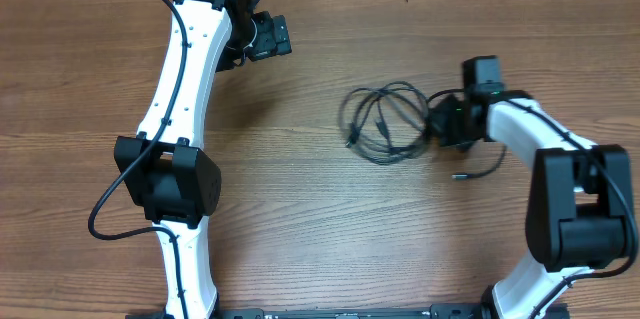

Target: Untangle cables

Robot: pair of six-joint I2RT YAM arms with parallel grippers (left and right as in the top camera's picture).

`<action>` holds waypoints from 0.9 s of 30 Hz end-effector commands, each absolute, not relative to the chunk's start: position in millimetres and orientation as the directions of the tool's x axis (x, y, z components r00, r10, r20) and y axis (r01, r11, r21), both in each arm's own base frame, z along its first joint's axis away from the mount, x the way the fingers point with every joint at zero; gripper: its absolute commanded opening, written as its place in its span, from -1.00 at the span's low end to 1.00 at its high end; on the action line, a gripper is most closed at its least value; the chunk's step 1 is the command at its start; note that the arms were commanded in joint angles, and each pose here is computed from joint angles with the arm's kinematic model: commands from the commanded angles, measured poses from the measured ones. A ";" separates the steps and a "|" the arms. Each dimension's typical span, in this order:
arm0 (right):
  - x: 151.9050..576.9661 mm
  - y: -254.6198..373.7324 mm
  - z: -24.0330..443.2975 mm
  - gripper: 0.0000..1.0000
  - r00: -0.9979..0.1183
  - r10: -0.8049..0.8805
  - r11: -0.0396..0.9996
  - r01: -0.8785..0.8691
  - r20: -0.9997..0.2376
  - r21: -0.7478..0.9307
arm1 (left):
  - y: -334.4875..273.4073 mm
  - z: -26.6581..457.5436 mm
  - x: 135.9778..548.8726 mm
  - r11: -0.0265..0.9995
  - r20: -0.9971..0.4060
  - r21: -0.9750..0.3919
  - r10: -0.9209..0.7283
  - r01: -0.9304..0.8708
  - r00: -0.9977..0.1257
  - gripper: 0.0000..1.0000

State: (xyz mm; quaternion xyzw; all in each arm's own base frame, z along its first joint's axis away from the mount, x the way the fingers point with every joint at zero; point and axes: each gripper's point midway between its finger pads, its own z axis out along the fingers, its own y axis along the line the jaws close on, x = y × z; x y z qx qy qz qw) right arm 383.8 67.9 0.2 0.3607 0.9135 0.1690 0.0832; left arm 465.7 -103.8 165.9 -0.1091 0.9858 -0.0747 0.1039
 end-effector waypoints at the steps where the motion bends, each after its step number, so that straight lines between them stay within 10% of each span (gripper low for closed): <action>1: 368.0 122.3 2.3 -0.92 -0.797 0.602 0.699 0.557 0.053 0.448 | -102.7 167.3 469.5 0.964 -0.201 -0.166 -0.237 -0.206 -0.950 0.99; 27: 365.6 249.5 103.6 -0.88 -0.989 0.102 0.835 0.026 -0.108 0.549 | -102.7 167.3 469.5 0.964 -0.201 -0.166 -0.238 -0.206 -0.950 0.99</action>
